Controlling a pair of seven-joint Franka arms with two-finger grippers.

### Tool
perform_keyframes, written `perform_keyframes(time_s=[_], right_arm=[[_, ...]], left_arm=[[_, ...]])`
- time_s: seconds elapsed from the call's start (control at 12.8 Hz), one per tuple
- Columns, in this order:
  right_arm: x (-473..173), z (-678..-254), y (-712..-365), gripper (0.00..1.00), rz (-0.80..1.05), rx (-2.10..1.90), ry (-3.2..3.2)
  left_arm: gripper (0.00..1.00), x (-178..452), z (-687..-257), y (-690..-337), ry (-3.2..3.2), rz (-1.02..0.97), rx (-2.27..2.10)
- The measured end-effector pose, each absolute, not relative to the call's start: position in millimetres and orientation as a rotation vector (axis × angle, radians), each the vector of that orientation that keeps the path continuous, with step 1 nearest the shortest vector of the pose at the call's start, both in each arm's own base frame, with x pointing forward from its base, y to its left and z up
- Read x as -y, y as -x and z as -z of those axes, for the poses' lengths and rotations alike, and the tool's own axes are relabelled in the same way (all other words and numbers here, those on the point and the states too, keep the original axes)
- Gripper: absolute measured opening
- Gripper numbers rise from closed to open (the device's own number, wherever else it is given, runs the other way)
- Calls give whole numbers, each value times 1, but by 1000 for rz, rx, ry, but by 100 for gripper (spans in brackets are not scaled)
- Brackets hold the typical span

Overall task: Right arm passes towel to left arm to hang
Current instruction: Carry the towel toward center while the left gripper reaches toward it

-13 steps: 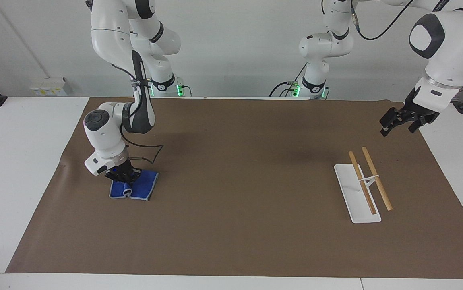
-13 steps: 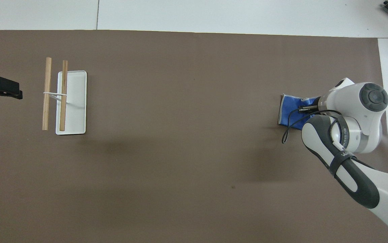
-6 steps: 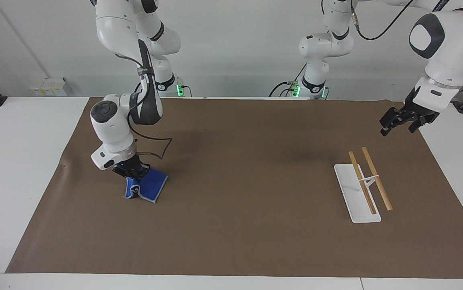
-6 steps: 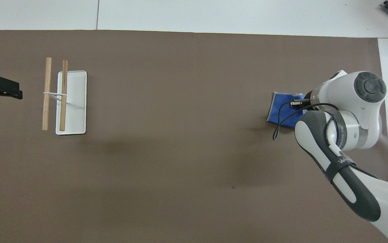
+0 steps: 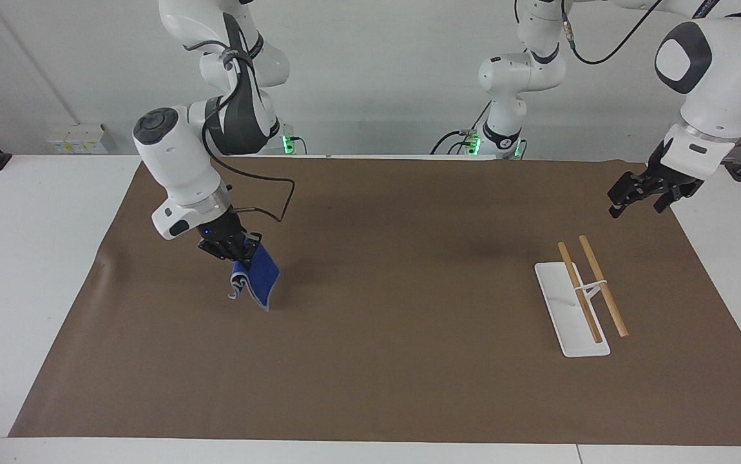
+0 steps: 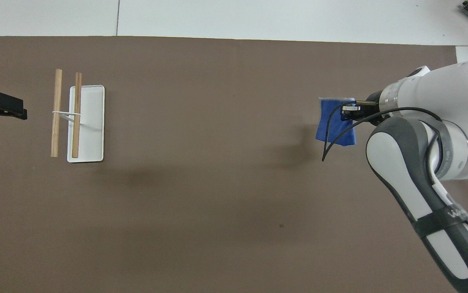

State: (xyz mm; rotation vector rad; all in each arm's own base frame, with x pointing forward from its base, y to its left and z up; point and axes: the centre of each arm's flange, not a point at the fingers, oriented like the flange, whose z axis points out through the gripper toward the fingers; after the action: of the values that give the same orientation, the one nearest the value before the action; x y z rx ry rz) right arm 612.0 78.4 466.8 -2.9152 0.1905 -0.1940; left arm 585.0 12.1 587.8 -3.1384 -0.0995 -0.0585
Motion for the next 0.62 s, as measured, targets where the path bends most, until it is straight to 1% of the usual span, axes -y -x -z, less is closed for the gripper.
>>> perform_keyframes(time_s=[0.39,0.62], right_arm=[[-170,-532,-593,6,223,-386,2739],[-214,-549,-579,6,172,-408,2641]], left_arm=[[100,-1,-596,-582,3140,84,69],[100,1,-602,-579,3152,98,90]])
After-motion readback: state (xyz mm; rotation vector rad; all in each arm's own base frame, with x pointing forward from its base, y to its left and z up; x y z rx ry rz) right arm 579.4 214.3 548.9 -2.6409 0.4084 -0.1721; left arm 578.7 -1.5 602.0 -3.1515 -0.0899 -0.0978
